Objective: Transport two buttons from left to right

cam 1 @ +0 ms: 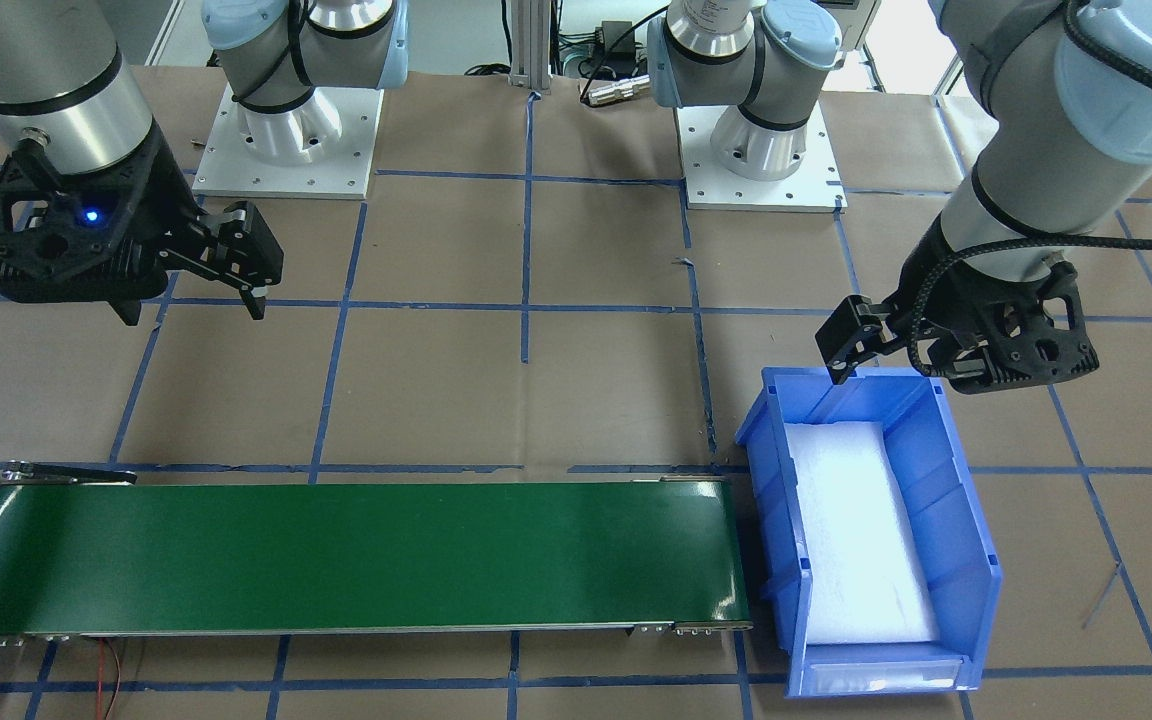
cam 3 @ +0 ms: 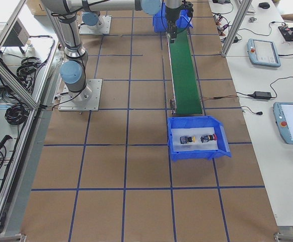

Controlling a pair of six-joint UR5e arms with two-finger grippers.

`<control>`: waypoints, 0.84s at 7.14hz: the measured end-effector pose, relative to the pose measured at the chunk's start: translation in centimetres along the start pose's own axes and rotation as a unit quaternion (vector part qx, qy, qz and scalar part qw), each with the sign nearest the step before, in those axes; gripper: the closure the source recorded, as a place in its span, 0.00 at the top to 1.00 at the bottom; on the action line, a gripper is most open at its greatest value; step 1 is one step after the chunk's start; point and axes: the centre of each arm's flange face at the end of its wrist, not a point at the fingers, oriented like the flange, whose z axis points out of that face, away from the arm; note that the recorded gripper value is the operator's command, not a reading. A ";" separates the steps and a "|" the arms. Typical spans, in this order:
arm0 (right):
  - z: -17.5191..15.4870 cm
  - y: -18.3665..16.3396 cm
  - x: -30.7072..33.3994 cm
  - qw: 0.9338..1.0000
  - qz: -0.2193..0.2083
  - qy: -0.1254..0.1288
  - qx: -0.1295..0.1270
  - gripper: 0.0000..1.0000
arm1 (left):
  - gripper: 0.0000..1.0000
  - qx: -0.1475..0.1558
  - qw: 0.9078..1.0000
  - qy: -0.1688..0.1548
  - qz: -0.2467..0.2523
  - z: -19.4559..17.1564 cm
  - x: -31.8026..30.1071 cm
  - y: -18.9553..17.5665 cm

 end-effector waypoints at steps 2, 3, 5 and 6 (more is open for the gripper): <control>-0.2 0.7 -0.1 1.000 0.009 -0.003 -0.004 0.99 | 1.00 -0.006 1.000 -0.008 -0.008 -0.4 -0.8 0.0; -0.1 1.0 -0.2 1.000 0.018 -0.004 -0.009 0.99 | 1.00 -0.002 1.000 -0.013 -0.008 -1.4 -0.7 0.6; 0.0 1.2 -0.2 0.999 0.031 -0.004 -0.014 1.00 | 1.00 -0.011 1.000 -0.013 -0.014 -2.3 -0.5 2.8; 0.0 1.2 -0.2 0.999 0.032 -0.003 -0.014 1.00 | 1.00 -0.019 1.000 -0.004 -0.016 -2.1 -0.3 3.3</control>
